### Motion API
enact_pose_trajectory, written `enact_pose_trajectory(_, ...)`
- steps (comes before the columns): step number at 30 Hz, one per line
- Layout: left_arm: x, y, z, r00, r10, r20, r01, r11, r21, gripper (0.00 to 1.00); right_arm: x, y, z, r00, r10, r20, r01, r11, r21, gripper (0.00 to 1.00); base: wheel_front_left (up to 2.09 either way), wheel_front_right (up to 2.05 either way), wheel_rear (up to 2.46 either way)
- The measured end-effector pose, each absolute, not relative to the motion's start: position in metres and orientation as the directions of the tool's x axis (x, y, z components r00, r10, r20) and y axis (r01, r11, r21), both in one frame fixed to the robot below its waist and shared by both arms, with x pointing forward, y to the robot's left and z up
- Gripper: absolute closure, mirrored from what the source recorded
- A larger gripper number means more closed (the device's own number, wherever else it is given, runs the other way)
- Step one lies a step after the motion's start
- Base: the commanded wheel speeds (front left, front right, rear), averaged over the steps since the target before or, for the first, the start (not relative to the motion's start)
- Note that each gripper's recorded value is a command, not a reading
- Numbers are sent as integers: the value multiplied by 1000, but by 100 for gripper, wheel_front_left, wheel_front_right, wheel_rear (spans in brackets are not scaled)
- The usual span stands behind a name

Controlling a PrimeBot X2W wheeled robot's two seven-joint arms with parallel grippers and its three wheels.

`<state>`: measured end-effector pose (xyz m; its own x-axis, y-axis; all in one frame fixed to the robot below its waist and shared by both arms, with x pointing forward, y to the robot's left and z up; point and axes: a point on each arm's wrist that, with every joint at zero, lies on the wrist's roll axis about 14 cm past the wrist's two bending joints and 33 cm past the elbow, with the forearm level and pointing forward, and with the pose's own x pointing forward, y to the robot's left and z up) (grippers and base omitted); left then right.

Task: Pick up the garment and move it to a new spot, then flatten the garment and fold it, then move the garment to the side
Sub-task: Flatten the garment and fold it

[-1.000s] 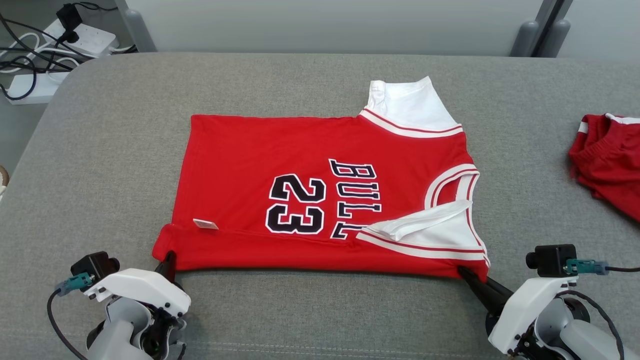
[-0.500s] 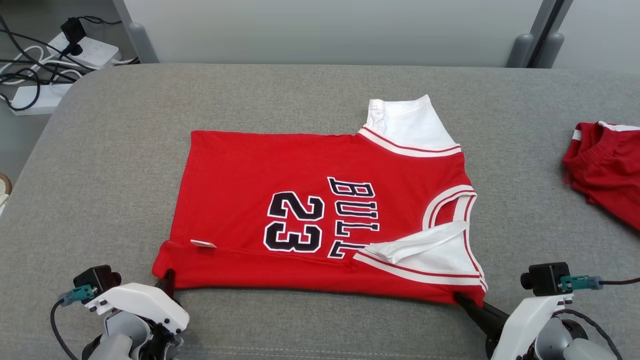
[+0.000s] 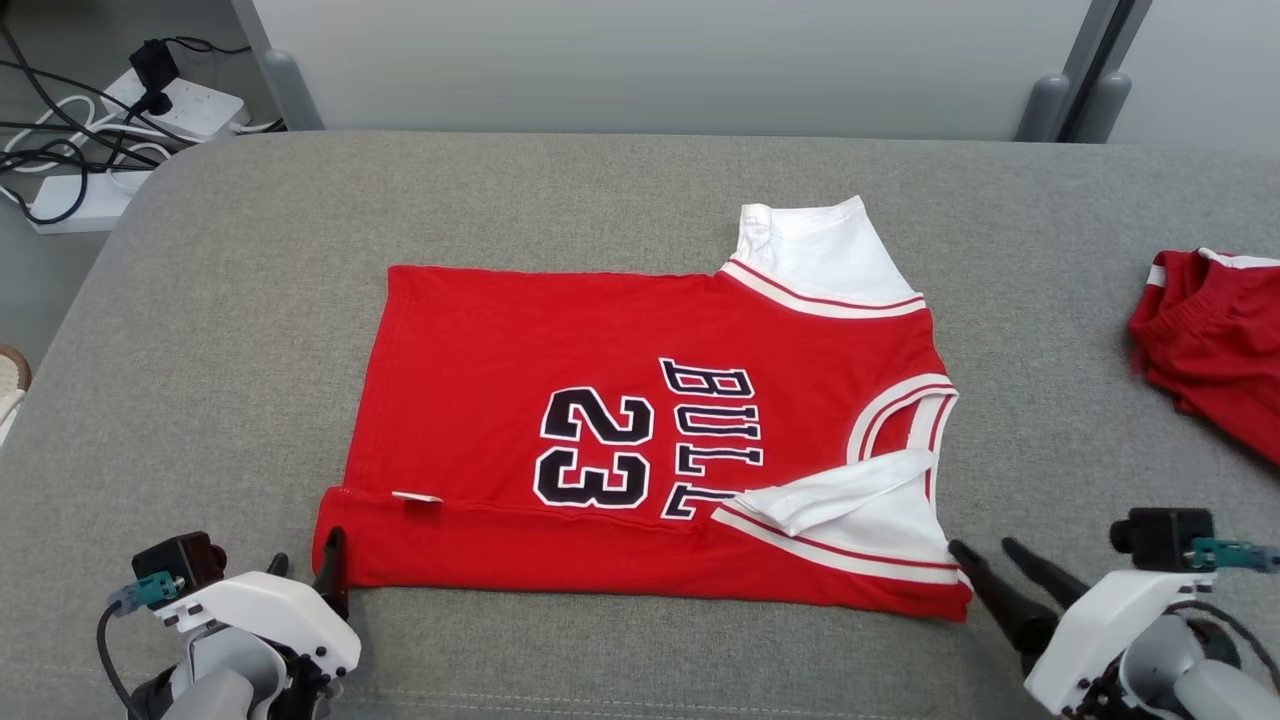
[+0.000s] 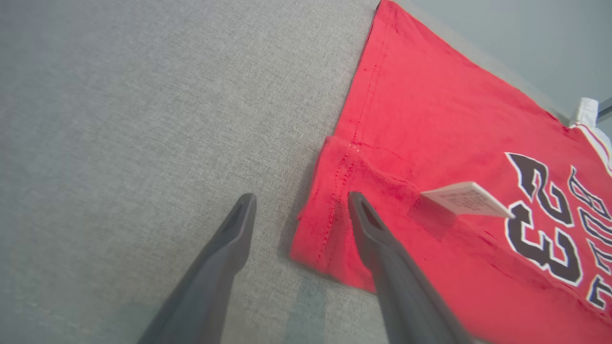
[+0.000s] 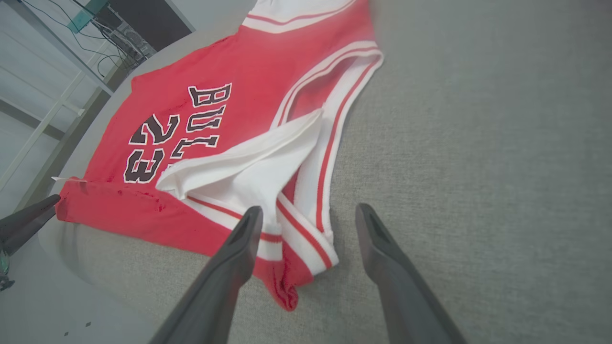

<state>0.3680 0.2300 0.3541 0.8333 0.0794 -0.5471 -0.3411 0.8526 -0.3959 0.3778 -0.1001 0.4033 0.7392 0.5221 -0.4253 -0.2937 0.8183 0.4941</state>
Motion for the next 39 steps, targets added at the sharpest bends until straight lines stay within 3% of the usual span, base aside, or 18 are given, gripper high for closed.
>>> enact_pose_trajectory(6,378,236,368,870,91,-484,-287,893,-348,0,404,-136,424,850,409,-331,-259,872,415,0,0,0,0)
enact_pose_trajectory(17,417,226,424,956,74,-283,-152,952,-264,0,438,-158,475,966,249,-65,-218,926,308,0,0,0,0)
enact_pose_trajectory(23,429,221,456,984,70,-166,-107,969,-225,0,447,-165,500,983,181,35,-184,946,265,0,0,0,0)
enact_pose_trajectory(31,429,210,454,988,44,-149,-65,989,-135,0,452,-168,512,988,128,89,-145,965,219,0,0,0,0)
enact_pose_trajectory(39,436,207,442,984,34,-176,-59,988,-141,0,462,-163,505,989,123,77,-138,962,235,0,0,0,0)
